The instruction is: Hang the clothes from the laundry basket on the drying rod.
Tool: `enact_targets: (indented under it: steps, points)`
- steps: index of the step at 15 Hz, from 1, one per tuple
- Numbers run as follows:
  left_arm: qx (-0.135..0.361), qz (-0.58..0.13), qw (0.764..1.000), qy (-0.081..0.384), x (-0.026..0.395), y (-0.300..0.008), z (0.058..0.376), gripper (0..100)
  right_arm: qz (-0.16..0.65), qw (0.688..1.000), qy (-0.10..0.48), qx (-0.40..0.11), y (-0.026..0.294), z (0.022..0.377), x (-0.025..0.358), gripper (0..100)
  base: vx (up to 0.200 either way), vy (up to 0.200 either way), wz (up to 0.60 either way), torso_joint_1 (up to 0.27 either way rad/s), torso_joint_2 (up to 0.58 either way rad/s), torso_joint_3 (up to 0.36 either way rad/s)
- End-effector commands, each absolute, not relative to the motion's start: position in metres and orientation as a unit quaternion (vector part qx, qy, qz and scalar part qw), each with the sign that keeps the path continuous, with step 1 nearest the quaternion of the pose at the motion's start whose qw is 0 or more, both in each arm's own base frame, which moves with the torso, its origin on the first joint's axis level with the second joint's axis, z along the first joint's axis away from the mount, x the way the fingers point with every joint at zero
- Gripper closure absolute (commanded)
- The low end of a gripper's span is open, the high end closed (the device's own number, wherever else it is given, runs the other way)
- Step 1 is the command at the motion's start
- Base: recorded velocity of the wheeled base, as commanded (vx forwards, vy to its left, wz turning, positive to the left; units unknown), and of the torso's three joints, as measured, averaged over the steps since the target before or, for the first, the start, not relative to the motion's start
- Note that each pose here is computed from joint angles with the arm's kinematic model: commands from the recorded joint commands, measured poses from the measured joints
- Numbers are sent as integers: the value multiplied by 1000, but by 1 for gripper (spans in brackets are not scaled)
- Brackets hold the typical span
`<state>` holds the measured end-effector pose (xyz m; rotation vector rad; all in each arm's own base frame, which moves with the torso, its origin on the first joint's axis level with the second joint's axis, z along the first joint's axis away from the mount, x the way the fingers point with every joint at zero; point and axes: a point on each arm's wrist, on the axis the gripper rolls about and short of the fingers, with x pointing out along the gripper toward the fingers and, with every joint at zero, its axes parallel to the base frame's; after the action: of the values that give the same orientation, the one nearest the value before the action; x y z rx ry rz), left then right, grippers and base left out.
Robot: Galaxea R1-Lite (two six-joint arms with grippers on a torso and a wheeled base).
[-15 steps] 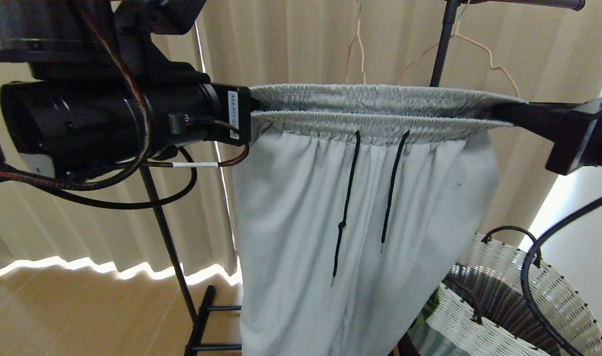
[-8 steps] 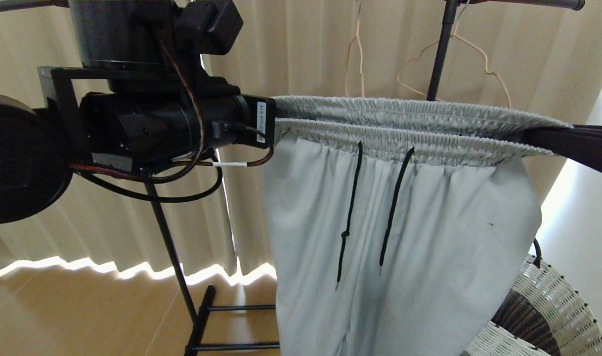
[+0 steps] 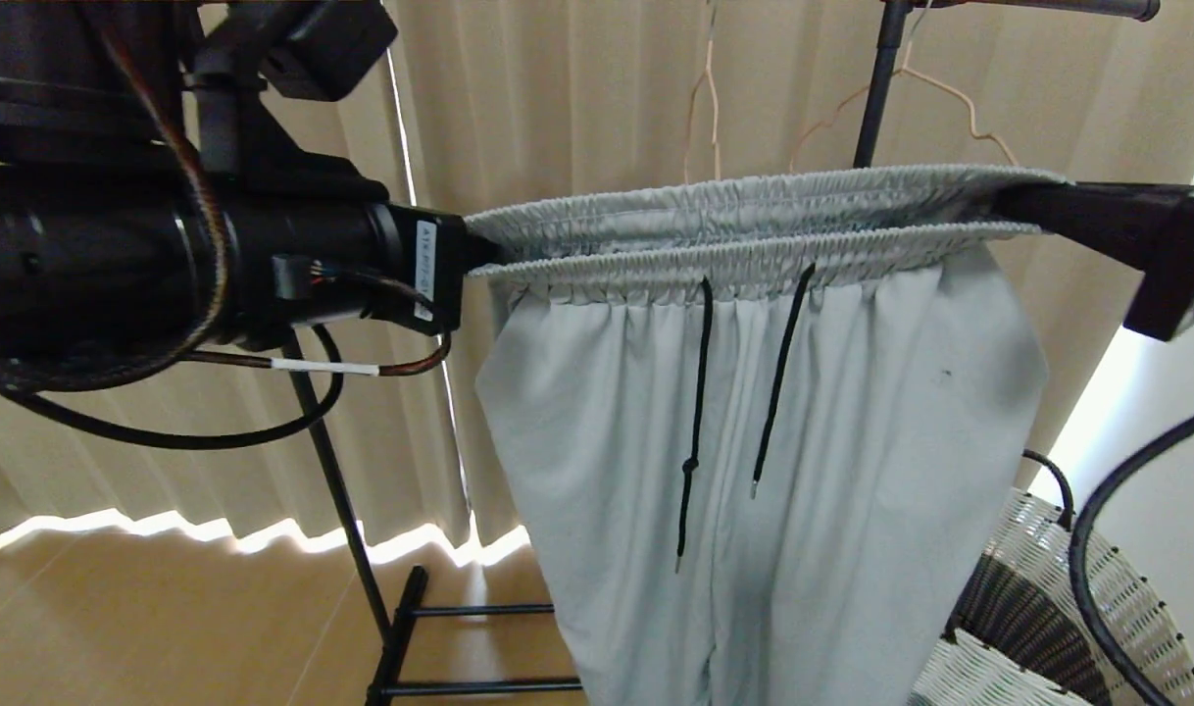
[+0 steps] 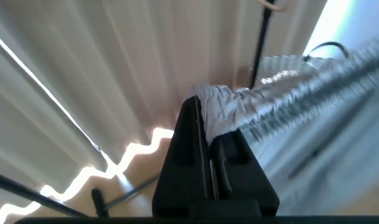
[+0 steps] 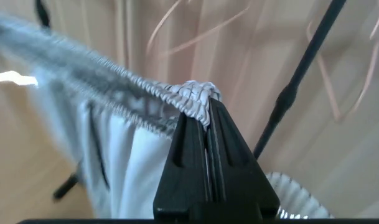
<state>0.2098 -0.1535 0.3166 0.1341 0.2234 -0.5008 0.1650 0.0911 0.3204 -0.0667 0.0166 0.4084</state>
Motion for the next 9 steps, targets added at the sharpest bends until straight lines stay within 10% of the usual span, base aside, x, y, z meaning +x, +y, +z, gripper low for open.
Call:
enact_targets:
  steps: [1,9]
  points:
    - [55,-264,959,84,176,-130,335,100,187,982,4,-30,109,315,213,100,0,0,0,0,0,0]
    - [54,-327,941,72,139,-121,332,100,194,980,-51,-11,133,320,258,100,0,0,0,0,0,0]
